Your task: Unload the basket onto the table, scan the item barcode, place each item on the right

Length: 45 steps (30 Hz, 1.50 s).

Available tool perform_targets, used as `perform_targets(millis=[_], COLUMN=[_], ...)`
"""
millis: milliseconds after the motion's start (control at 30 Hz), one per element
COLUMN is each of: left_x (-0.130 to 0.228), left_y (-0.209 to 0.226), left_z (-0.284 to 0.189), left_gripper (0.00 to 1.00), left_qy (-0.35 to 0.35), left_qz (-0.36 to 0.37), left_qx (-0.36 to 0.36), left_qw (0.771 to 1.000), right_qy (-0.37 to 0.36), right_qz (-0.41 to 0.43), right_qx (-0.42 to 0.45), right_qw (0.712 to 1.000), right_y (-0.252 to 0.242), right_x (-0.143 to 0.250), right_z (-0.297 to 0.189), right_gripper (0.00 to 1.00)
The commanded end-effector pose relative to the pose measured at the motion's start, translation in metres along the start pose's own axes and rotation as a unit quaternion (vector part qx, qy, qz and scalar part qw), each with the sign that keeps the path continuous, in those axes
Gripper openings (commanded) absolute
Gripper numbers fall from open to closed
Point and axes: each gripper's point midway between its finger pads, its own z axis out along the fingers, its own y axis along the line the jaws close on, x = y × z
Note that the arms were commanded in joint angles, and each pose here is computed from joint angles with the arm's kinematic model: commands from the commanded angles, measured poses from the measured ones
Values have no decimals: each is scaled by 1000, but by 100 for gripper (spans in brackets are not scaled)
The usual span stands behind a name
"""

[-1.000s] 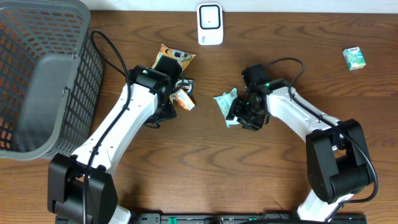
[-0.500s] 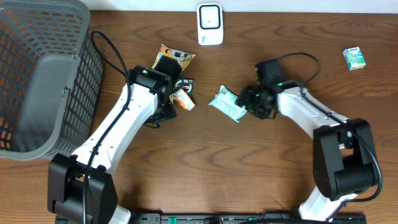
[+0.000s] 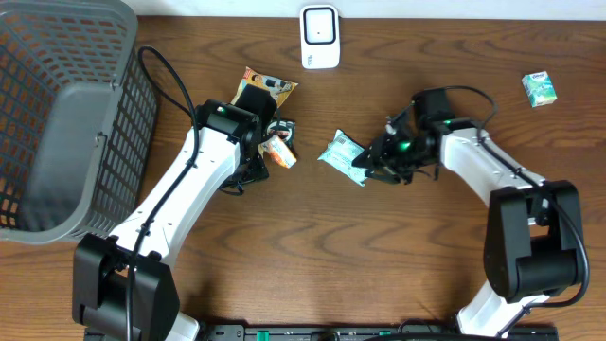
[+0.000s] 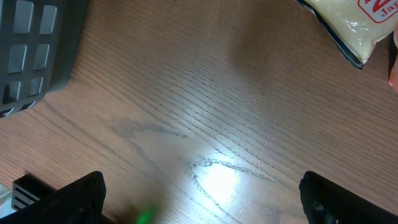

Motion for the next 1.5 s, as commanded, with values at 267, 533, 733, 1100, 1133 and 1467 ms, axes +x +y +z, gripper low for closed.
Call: perform_targets(millis=[267, 533, 733, 1100, 1133, 1467], left_x=[0, 0, 0, 0, 0, 0], left_y=[5, 5, 5, 5, 5, 5], left_z=[0, 0, 0, 0, 0, 0], left_gripper=[98, 98, 98, 98, 98, 98], left_qy=[-3, -3, -3, -3, -3, -3], left_qz=[-5, -5, -5, -5, -5, -5], left_qx=[-9, -9, -9, -9, -9, -9], left_qw=[1000, 1000, 1000, 1000, 1000, 1000], right_qy=[-64, -122, -188, -123, -121, -148], right_qz=[70, 92, 87, -28, -44, -96], right_qx=[133, 174, 176, 42, 45, 111], right_qw=[987, 973, 962, 991, 991, 978], right_y=[-8, -27, -39, 0, 1, -18], right_x=[13, -8, -46, -49, -49, -58], right_z=[26, 14, -8, -11, -10, -12], right_gripper=[15, 14, 25, 87, 95, 95])
